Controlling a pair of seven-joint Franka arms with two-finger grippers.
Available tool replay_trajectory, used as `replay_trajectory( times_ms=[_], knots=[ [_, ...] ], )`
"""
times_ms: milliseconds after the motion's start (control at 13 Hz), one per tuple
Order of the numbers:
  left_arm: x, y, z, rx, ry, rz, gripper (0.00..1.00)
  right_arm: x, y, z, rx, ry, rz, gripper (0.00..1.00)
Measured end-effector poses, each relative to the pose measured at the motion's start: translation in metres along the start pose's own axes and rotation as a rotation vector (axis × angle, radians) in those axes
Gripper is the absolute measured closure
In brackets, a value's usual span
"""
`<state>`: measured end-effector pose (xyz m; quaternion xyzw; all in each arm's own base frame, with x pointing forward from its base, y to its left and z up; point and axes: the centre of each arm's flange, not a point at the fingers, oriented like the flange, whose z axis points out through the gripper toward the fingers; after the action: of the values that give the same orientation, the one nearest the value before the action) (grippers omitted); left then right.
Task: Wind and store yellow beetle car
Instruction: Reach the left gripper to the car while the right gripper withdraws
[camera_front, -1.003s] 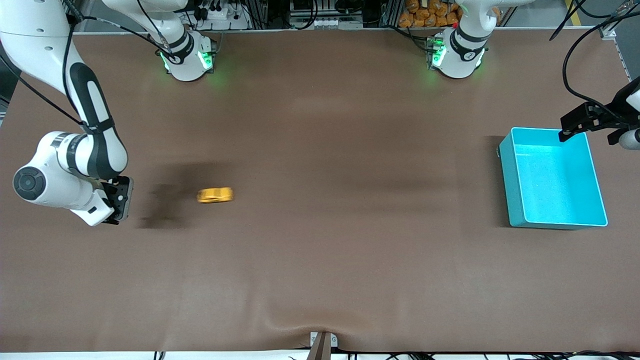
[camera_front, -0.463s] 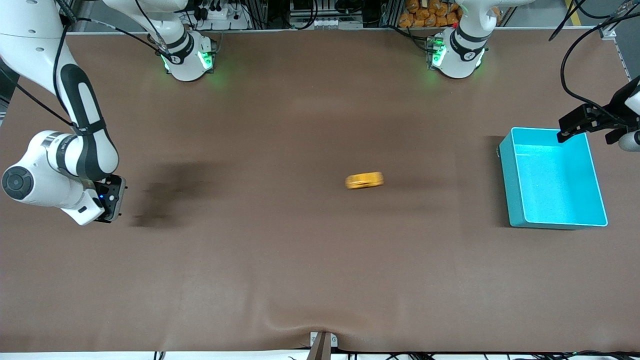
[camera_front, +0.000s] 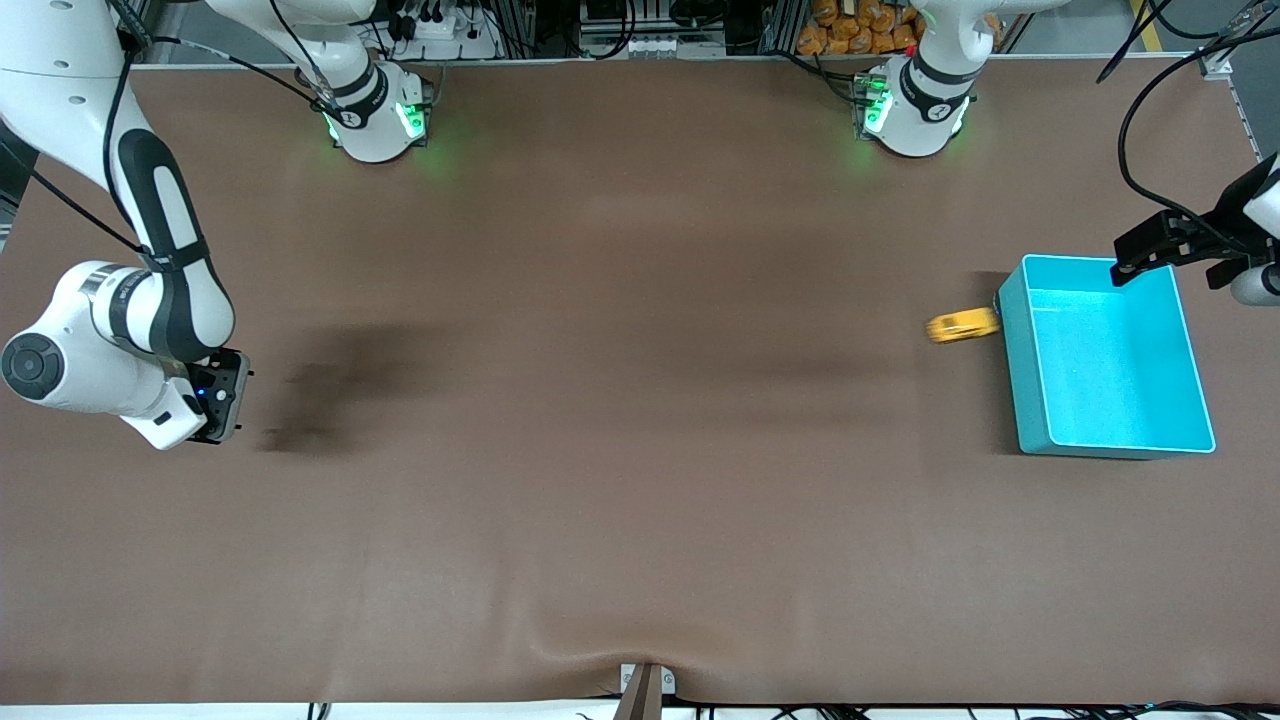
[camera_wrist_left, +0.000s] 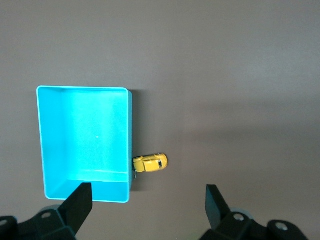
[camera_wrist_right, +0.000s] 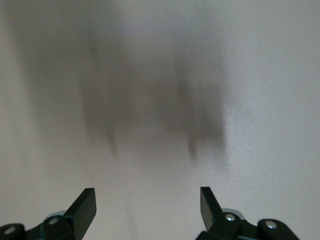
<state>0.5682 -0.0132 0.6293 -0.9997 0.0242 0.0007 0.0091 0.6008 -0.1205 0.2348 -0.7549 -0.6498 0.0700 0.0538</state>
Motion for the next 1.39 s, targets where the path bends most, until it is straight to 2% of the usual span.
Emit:
replay_trajectory(
  times_ms=[154, 386, 463, 772, 926, 1158, 1389],
  knots=[
    [0.001, 0.000, 0.004, 0.000, -0.009, 0.000, 0.00, 0.001, 0.000, 0.000, -0.002, 0.018, 0.013, 0.07],
    [0.001, 0.002, 0.026, -0.001, -0.056, -0.002, 0.00, 0.009, 0.006, -0.012, -0.017, 0.107, 0.090, 0.08],
    [0.000, 0.003, 0.034, -0.001, -0.075, -0.018, 0.00, 0.013, 0.010, -0.023, -0.001, 0.129, 0.133, 0.08],
    [0.002, 0.011, 0.081, 0.006, -0.157, -0.103, 0.00, 0.046, 0.029, -0.108, 0.038, 0.196, 0.327, 0.07],
    [0.006, 0.017, 0.113, 0.010, -0.171, -0.140, 0.00, 0.068, 0.030, -0.160, 0.057, 0.209, 0.442, 0.07],
    [0.006, 0.020, 0.170, 0.018, -0.171, -0.238, 0.00, 0.102, 0.016, -0.227, 0.024, 0.229, 0.598, 0.04],
    [-0.003, 0.026, 0.226, 0.031, -0.172, -0.385, 0.00, 0.110, 0.000, -0.263, -0.001, 0.254, 0.728, 0.00]
  ],
)
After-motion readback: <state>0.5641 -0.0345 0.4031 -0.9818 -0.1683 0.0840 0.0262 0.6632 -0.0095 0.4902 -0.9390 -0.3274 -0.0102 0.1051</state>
